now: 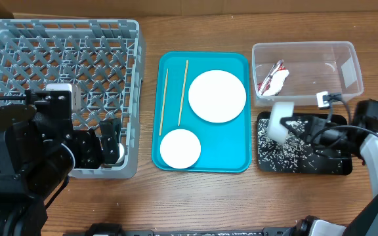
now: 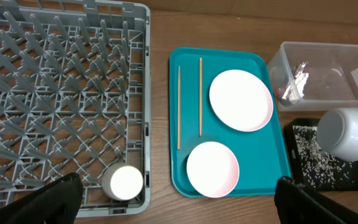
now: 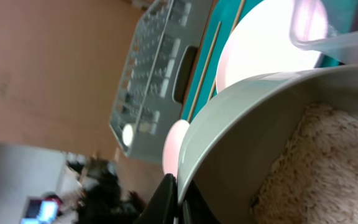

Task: Sort waste into correct bins and load items into the dishwasher
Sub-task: 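Carry the rice bowl to the black tray and tip the rice out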

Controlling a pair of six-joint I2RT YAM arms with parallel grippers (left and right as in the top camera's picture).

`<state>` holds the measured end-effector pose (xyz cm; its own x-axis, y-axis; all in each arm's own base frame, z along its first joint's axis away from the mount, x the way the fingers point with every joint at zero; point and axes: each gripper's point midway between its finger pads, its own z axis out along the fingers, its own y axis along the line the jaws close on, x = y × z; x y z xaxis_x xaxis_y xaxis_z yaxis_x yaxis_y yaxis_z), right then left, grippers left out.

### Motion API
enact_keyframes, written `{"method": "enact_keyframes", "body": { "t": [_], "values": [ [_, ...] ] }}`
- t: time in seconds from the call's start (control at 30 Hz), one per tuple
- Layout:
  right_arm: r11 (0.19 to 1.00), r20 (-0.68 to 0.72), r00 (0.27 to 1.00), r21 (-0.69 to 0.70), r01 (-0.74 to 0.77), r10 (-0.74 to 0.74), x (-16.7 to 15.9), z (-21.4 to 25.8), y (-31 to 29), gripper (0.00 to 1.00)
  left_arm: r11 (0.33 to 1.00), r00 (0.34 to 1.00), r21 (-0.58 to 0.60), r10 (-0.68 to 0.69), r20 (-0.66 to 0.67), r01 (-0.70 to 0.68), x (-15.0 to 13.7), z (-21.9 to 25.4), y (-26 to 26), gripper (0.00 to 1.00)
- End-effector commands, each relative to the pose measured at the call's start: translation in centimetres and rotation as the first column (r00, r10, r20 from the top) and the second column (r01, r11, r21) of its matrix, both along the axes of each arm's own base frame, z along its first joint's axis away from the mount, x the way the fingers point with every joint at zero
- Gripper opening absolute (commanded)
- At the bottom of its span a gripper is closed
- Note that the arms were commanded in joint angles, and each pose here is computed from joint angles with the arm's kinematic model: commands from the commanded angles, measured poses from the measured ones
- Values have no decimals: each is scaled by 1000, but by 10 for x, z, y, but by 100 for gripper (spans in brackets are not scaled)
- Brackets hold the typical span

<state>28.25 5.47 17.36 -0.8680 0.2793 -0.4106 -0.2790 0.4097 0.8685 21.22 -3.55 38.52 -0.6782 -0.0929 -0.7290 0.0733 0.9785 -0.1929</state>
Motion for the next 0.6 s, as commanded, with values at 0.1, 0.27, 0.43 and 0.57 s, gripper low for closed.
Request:
{"method": "enact_keyframes", "body": {
  "t": [0.1, 0.27, 0.43, 0.57],
  "values": [
    [978, -119, 981, 124, 170, -155, 2, 10, -34, 4, 1000, 1000, -4, 13, 7, -13, 1, 2, 1, 100],
    [979, -105, 979, 96, 183, -173, -4, 6, -41, 4, 1000, 1000, -4, 13, 7, -13, 1, 2, 1, 100],
    [986, -111, 984, 77, 151, -142, -8, -3, -36, 4, 1000, 1000, -4, 13, 7, -13, 1, 2, 1, 100],
    [981, -123, 983, 119, 150, -135, -6, -6, -35, 4, 1000, 1000, -4, 13, 7, -13, 1, 2, 1, 100]
  ]
}}
